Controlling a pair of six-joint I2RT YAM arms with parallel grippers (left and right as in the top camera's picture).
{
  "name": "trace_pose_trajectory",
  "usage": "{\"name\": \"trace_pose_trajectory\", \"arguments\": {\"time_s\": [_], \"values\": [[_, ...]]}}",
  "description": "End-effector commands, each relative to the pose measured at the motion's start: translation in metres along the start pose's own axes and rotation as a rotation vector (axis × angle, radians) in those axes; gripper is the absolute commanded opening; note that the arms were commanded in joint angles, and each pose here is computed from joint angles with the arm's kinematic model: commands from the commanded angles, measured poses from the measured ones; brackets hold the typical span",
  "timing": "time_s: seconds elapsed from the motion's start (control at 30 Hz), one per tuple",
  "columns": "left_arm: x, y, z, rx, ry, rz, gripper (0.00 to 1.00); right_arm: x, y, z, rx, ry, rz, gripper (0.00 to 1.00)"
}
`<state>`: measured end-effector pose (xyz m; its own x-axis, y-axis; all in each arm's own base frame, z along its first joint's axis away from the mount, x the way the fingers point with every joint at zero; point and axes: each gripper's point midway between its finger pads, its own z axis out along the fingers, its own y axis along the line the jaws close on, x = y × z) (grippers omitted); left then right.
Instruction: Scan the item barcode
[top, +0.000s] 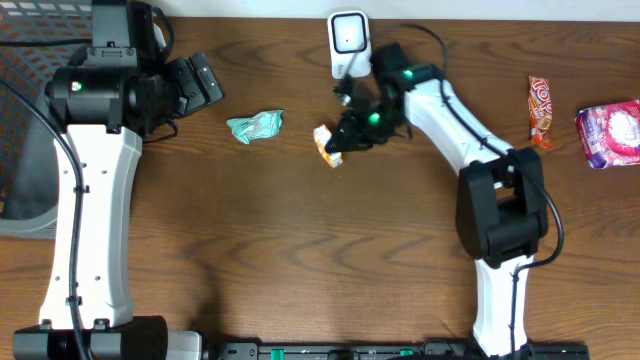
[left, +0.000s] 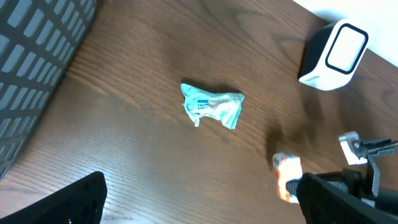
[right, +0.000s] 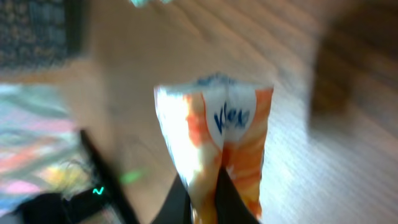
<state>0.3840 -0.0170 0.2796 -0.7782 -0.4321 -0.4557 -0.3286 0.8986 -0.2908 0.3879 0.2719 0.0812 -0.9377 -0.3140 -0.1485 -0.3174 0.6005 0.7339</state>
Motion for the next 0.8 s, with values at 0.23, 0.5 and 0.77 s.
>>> {"name": "trace_pose_trajectory", "arguments": {"time_s": [0.23,0.5,0.77], "values": [[0.0,0.003,0.002,-0.011,0.004,0.001,0.98,0.041,-0.065,-0.002,-0.254,-0.079,0.285,0.04],[0.0,0.003,0.002,-0.012,0.003,0.001,0.98,0.04,-0.121,-0.062,-0.027,-0.118,0.395,0.38],[0.0,0.003,0.002,-0.011,0.004,0.001,0.98,0.036,-0.094,-0.077,0.037,-0.032,0.263,0.46]]}}
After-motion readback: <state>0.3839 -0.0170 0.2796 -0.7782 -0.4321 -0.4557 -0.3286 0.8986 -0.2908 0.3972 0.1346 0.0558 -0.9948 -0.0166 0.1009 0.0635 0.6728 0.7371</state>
